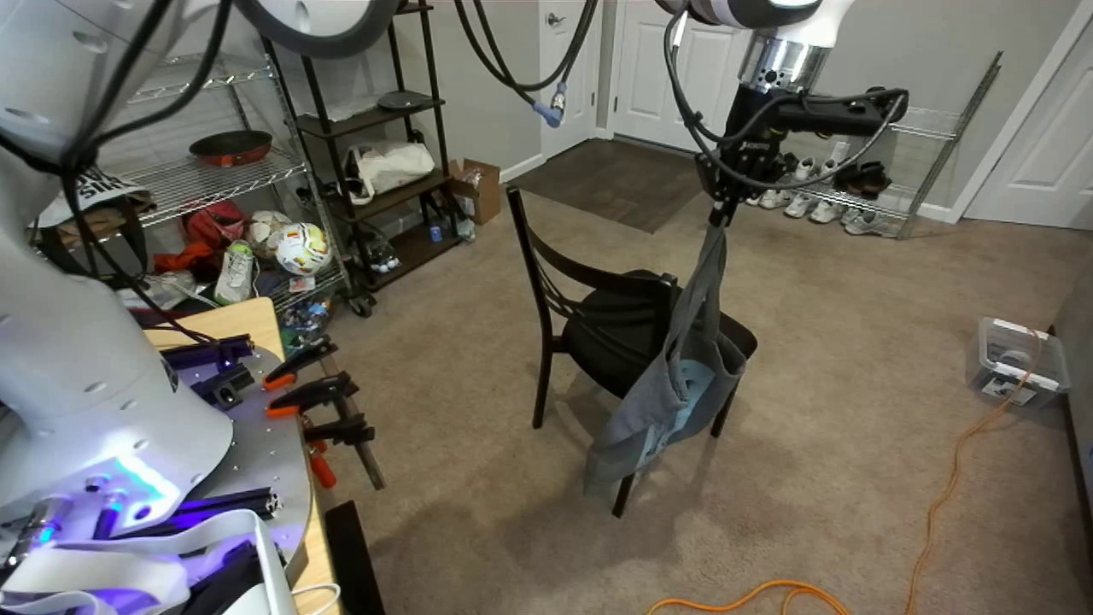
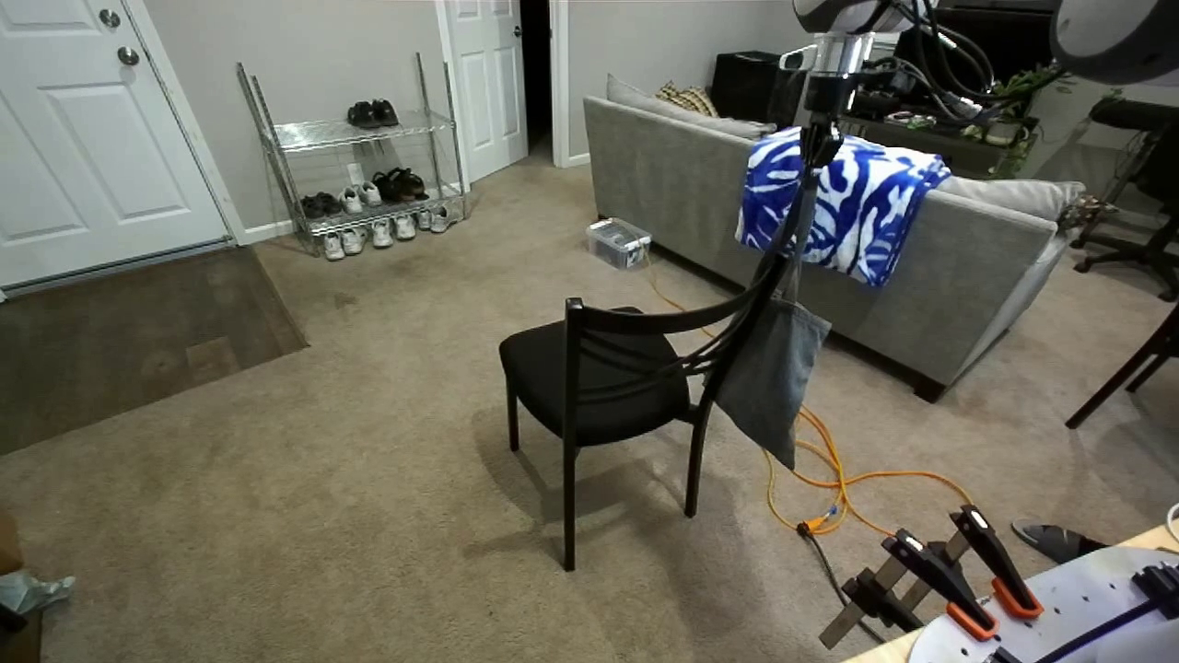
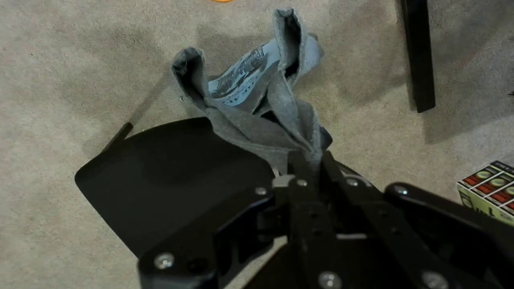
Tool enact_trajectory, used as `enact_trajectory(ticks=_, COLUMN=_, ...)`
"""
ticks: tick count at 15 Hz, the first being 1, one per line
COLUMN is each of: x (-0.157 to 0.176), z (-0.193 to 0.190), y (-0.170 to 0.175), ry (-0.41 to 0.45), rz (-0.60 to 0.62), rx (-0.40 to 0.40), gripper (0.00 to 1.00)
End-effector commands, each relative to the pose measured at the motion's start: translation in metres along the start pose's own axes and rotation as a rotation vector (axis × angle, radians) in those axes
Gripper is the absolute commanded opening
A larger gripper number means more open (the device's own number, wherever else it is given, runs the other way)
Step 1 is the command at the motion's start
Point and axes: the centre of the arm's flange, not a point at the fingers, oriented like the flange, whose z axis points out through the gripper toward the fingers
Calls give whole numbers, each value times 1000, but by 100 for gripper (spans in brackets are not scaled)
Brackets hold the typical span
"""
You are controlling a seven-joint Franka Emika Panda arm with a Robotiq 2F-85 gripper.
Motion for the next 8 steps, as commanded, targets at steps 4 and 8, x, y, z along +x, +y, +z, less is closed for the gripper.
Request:
enact_trajectory(ticks=4, x=48, z=-2, y=-43, ry=16, rz=-114, rx=22, gripper=3)
enact_trajectory(ticks=8, x=82, z=2, y=-67, ry=1, rz=-217, rx=48, gripper=3)
